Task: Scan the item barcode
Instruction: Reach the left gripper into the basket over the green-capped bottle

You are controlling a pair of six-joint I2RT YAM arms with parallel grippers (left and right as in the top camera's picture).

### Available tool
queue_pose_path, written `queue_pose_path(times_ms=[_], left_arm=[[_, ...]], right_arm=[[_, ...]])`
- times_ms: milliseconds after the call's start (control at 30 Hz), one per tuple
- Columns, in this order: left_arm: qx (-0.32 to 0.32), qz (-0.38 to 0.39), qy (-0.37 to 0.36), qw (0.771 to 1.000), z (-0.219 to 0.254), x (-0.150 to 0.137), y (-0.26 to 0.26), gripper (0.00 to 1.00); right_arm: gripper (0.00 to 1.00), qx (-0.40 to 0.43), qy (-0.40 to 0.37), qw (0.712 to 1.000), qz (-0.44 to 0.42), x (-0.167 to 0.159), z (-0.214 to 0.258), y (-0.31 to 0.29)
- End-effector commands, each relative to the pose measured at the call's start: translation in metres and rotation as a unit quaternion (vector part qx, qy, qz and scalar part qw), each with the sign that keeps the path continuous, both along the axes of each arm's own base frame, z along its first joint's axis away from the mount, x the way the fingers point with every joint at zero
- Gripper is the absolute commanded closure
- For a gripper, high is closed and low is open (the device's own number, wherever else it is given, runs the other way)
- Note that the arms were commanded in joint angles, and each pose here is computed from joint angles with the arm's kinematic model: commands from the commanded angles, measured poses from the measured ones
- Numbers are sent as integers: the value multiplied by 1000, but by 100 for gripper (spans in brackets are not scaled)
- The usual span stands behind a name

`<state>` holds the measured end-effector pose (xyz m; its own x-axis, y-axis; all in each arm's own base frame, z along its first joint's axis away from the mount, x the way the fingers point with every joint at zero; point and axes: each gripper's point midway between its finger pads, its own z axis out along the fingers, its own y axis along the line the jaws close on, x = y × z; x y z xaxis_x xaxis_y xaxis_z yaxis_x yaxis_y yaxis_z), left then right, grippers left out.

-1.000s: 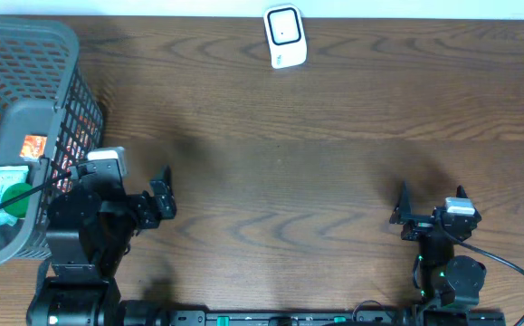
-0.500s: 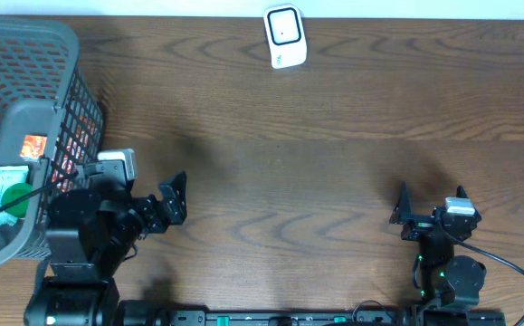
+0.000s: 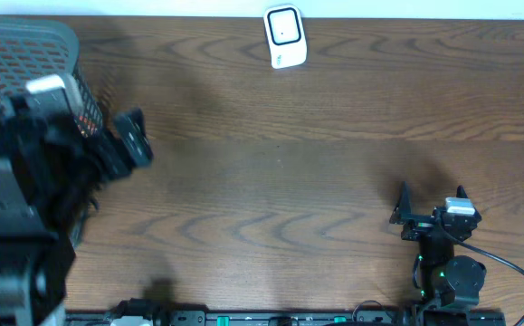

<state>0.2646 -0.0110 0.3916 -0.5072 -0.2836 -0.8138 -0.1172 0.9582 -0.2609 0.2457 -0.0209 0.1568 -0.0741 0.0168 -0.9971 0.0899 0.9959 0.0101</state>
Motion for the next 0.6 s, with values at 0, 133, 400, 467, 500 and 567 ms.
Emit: queue_pose_path(times_ms=[0, 133, 400, 467, 500, 567], left_arm=[[25, 131, -7, 991, 33, 10, 48, 2], [11, 223, -2, 975, 53, 15, 94, 2], [-39, 415, 103, 903, 2, -7, 199, 2], [-56, 447, 151, 880, -22, -16, 216, 2], [-60, 455, 172, 872, -32, -19, 222, 2], [-68, 466, 217, 855, -54, -21, 233, 2]], right_arm=[[1, 1, 0, 1000, 1, 0, 0, 1], [1, 1, 0, 1000, 1, 0, 0, 1], [1, 1, 0, 1000, 1, 0, 0, 1], [1, 1, 0, 1000, 1, 0, 0, 1], [1, 1, 0, 1000, 1, 0, 0, 1], [1, 1, 0, 1000, 1, 0, 0, 1]])
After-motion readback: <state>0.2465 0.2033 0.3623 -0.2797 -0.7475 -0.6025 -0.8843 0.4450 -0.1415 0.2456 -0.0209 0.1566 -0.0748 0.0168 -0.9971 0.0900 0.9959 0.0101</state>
